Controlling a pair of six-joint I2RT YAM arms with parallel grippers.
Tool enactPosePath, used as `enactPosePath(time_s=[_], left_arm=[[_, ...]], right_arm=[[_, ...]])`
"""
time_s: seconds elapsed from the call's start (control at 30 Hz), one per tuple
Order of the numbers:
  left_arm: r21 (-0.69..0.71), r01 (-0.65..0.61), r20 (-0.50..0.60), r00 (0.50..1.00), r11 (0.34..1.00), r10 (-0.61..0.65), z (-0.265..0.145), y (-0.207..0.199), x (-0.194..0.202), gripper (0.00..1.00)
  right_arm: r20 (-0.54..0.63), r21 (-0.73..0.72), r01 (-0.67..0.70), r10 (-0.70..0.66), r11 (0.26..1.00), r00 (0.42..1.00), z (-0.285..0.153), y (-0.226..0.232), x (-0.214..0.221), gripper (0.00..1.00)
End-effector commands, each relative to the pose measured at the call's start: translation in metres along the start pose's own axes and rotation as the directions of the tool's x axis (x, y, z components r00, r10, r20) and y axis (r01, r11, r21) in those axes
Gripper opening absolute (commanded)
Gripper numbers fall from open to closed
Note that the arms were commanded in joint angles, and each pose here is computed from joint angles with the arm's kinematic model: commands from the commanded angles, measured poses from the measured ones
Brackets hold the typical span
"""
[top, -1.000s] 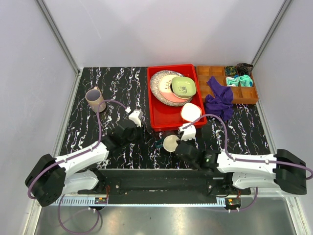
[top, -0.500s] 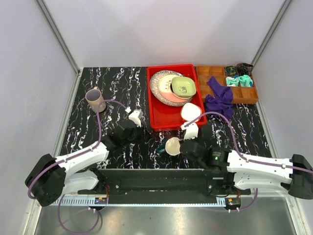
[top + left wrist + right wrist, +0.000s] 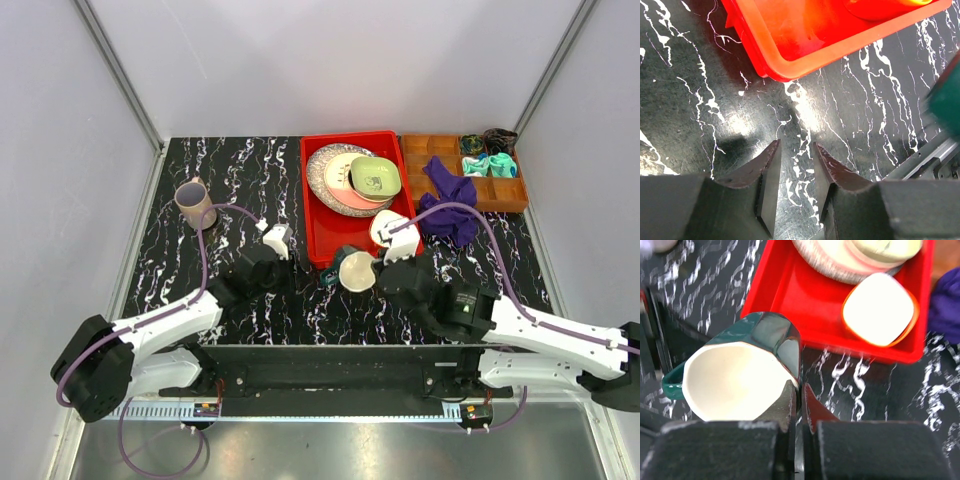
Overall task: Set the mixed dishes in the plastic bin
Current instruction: Pick up the cup at the center of the board.
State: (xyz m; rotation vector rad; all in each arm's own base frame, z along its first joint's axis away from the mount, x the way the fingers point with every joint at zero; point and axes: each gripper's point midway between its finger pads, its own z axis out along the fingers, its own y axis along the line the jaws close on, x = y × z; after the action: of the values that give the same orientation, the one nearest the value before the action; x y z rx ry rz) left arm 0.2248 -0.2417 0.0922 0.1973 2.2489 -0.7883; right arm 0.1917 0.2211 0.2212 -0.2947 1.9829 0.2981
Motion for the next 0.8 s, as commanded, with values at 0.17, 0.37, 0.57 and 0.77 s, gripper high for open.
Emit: enactPosePath(time_s=[0.17,0.37,0.57,0.77], left_arm=[[0.007,-0.001,0.061,0.998,1.000,0.001,-0.010,-0.005,-0.014,0.43],[0.000,0.003,0.069,0.998,1.000,-0.003,-0.016,-0.003,-0.013,0.46],[0.002,0.004,0.074,0.997,1.000,-0.004,-0.020,-0.002,-0.012,0.47],[-0.035,0.005,0.093,0.996,0.999,-0.002,-0.024,0.005,-0.014,0.47]], right_arm=[[0.181,0.100,-0.166,0.146,0.981,0.972,0.020,-0.042,-0.100,0.00],[0.128,0.090,-0.139,0.127,0.986,0.984,0.057,-0.039,-0.116,0.00],[0.093,0.060,-0.117,0.111,0.991,0.989,0.087,-0.030,-0.129,0.00],[0.018,0.010,-0.134,0.134,0.991,0.991,0.115,-0.026,-0.128,0.00]])
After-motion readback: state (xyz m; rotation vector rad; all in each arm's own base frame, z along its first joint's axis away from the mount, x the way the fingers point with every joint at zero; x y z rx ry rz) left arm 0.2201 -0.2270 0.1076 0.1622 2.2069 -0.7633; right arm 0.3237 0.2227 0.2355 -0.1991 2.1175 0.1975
